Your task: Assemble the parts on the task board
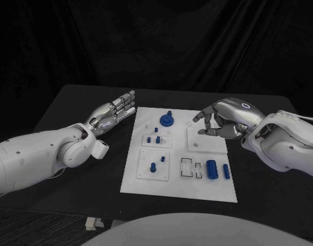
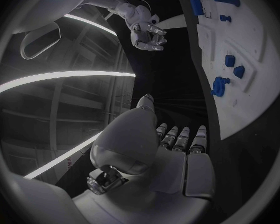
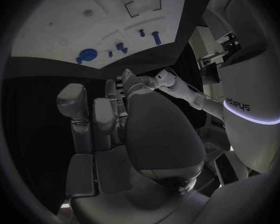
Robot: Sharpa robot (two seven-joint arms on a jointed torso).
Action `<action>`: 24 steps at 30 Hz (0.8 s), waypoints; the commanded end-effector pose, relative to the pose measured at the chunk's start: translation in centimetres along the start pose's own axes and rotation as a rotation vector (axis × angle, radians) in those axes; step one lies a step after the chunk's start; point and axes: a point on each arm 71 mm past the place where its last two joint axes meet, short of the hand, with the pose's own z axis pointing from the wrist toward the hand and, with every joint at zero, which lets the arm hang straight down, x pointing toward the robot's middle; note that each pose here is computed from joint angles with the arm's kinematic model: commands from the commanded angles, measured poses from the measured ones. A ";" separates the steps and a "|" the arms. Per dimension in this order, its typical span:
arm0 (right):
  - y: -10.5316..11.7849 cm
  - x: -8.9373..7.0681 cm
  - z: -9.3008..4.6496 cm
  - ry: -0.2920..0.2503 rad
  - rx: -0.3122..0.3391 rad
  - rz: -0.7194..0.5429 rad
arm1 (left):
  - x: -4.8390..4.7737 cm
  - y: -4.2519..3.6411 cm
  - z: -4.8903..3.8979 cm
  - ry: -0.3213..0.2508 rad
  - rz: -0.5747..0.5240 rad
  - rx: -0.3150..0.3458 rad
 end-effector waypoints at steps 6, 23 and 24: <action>-3.9 2.8 -1.8 0.261 0.320 0.020 | 0.10 0.16 -0.34 -0.005 -0.010 0.012; -3.8 4.7 -2.2 0.494 0.500 -0.049 | 0.32 0.54 -0.65 -0.002 -0.019 0.007; -3.8 4.7 -2.2 0.499 0.503 -0.046 | 0.32 0.54 -0.66 -0.002 -0.019 0.006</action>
